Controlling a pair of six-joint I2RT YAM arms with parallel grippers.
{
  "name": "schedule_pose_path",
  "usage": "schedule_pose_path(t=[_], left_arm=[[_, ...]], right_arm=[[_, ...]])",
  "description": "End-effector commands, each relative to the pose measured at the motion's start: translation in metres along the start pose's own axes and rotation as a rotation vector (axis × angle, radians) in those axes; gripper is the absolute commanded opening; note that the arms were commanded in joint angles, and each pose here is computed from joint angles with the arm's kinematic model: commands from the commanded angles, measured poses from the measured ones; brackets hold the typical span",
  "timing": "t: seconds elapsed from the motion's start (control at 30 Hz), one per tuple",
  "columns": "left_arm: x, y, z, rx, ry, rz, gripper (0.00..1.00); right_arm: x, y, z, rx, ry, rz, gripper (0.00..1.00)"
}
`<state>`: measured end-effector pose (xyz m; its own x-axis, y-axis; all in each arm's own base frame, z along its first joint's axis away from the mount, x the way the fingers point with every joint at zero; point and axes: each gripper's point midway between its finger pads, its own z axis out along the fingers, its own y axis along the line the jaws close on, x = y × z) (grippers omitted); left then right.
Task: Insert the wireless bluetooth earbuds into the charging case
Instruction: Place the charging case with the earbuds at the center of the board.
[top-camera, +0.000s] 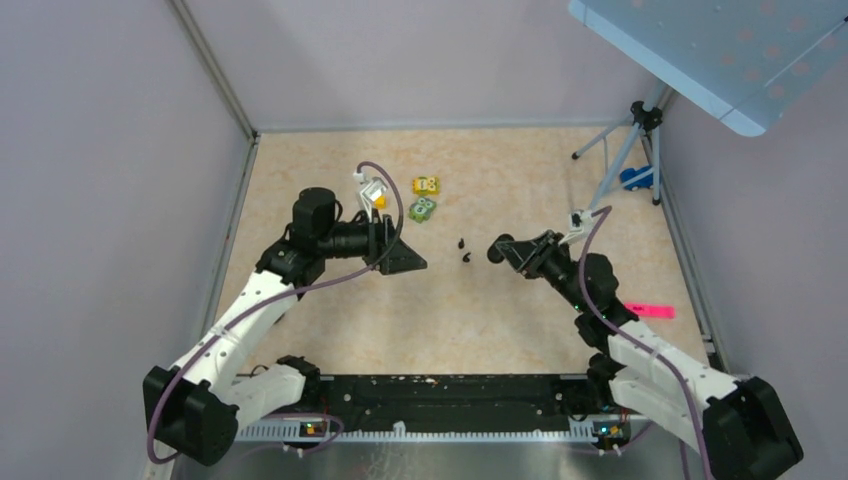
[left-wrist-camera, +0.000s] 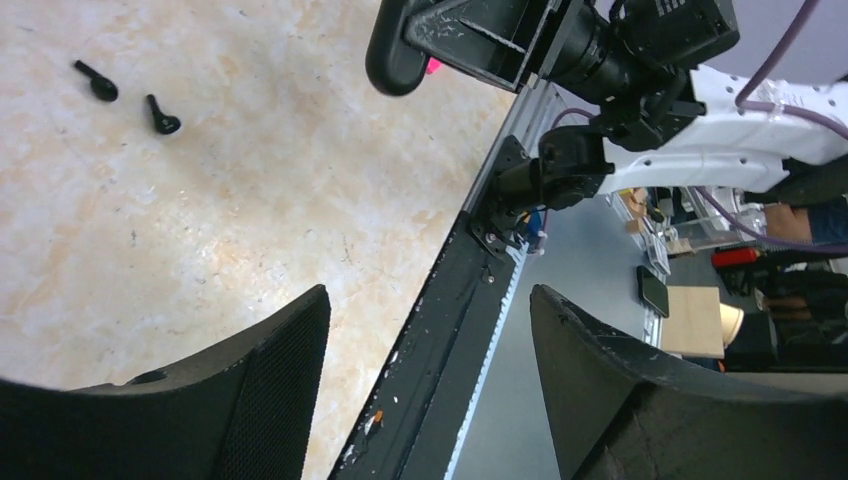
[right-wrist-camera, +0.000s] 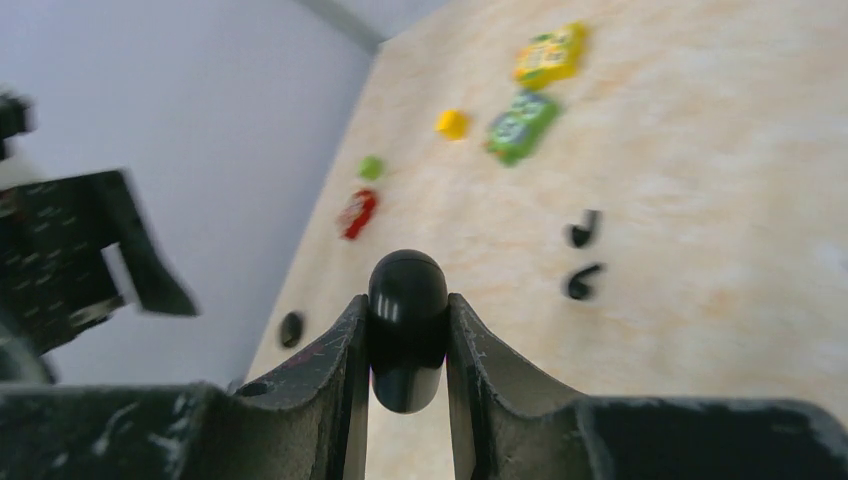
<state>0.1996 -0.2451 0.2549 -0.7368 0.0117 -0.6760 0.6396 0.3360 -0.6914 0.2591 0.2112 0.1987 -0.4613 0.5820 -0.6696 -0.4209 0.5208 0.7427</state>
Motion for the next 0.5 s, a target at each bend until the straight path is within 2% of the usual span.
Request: schedule_pose_path(t=[0.0,0.3,0.47], left_arm=[[-0.007,0.010,-0.004,-0.073,-0.053,0.020,0.78],[-0.003,0.027,-0.008,-0.171,-0.051,-0.020,0.82],[0.001,0.041,-0.019,-0.288,-0.082,-0.039,0.93]], right_arm=[[0.000,-0.093,-0.032,0.423,-0.068,0.014,0.00],[-0.006,-0.143,-0.057,0.584,-0.080,0.111,0.00],[-0.003,-0.144,-0.048,0.571,0.043,0.143,0.00]])
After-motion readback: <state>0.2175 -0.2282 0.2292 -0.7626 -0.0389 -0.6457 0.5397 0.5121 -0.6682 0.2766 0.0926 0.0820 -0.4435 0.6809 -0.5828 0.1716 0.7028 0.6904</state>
